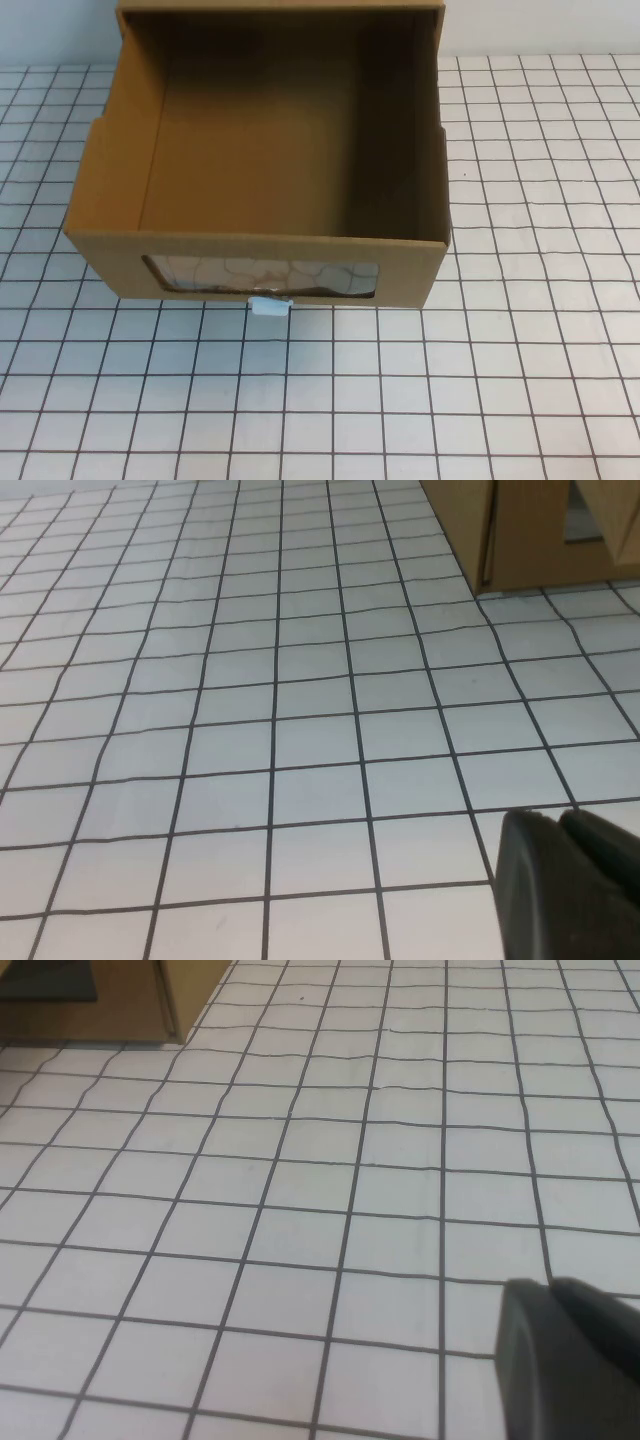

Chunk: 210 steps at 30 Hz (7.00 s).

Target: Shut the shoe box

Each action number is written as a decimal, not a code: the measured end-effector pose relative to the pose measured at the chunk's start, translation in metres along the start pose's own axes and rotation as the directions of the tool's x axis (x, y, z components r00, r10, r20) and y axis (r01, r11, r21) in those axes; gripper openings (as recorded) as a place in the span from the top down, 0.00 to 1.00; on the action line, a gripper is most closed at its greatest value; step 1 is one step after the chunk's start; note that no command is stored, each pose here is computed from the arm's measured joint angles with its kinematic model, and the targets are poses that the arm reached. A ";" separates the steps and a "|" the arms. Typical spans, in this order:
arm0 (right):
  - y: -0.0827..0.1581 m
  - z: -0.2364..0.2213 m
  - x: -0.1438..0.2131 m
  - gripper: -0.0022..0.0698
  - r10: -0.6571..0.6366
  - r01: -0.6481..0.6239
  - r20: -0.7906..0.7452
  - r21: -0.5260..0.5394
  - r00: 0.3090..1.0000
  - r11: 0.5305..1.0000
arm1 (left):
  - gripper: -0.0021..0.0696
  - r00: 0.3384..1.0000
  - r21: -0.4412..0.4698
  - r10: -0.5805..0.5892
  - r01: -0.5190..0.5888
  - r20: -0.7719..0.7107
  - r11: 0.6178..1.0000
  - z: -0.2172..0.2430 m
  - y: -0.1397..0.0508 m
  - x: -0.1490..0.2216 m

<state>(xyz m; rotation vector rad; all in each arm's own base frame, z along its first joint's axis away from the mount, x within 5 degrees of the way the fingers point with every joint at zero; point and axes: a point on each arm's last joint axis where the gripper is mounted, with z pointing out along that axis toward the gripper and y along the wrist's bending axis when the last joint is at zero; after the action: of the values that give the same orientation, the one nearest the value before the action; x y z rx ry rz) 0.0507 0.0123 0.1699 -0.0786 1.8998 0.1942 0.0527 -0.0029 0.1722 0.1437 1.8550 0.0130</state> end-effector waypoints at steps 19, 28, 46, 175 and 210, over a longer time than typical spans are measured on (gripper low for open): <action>0.000 0.000 0.000 0.99 0.000 0.000 0.000 0.000 1.000 1.000 | 0.97 1.000 -0.001 0.002 -0.002 0.000 1.000 0.000 0.000 0.000; 0.000 0.000 -0.001 0.99 0.000 0.000 0.010 0.001 1.000 1.000 | 0.97 1.000 -0.003 0.008 -0.008 0.000 1.000 0.000 0.000 0.000; -0.004 -0.010 -0.041 0.99 -0.005 -0.017 0.451 0.044 0.893 0.999 | 0.97 0.869 -0.001 -0.026 0.030 0.494 1.000 -0.012 0.001 -0.045; 0.306 0.213 -0.120 0.99 -0.770 0.811 0.416 -0.543 0.484 0.217 | 0.97 0.857 0.730 -0.265 0.516 -0.443 0.447 0.371 -0.072 -0.333; 0.278 0.302 -0.204 0.99 -0.598 0.613 0.379 -0.749 0.706 0.250 | 0.97 0.901 0.755 -0.215 0.434 -0.378 0.492 0.351 -0.070 -0.350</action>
<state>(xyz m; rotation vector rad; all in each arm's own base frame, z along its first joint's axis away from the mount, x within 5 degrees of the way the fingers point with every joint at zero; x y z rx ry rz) 0.3580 0.3298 0.2916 -1.4955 1.4264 0.5683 0.4798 -0.1321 0.4006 0.4568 1.9532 -1.2064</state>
